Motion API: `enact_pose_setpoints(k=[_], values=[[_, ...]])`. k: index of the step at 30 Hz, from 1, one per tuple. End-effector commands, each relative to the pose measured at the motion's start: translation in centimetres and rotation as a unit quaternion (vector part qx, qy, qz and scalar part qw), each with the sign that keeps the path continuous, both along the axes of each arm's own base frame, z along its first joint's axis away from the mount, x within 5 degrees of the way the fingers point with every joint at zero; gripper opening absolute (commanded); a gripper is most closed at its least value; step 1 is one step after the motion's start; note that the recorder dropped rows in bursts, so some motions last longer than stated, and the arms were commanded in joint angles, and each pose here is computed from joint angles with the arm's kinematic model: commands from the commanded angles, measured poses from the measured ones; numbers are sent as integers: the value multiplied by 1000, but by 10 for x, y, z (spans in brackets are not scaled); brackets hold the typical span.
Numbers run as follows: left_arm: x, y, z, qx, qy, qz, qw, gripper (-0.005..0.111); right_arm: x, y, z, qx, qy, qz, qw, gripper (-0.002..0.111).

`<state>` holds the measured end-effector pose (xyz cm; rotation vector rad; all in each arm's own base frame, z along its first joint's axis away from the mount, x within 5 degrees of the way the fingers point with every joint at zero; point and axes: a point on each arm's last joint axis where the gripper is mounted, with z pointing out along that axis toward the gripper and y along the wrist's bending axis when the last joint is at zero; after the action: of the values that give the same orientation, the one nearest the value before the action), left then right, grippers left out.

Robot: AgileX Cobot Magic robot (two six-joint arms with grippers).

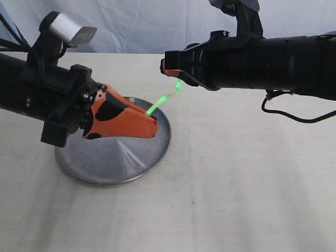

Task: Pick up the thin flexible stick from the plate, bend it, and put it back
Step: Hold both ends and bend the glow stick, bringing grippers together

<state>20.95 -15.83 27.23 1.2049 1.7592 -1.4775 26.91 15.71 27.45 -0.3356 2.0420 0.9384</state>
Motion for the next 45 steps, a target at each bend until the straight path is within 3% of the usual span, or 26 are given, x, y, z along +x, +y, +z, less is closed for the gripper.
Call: enact_pose_setpoints(k=[1, 15, 25, 32, 38, 45], values=[[16, -2, 8, -21, -10, 85, 996, 0, -12, 11, -1, 10, -1, 68, 998, -1], [30, 0, 2, 11, -24, 158, 987, 0, -13, 12, 0, 14, -1, 75, 997, -1], [31, 1, 2, 12, -23, 165, 986, 0, -14, 13, 0, 18, 0, 76, 997, -1], [28, 1, -2, 34, -17, 151, 988, 0, -9, 9, -2, 0, -2, 47, 999, -1], [12, 0, -2, 40, 25, 69, 997, 0, -3, 3, -4, -13, 0, 1, 1000, -1], [10, 1, -3, 49, 68, 72, 994, 0, -3, 3, -3, -17, -13, 8, 1000, -1]])
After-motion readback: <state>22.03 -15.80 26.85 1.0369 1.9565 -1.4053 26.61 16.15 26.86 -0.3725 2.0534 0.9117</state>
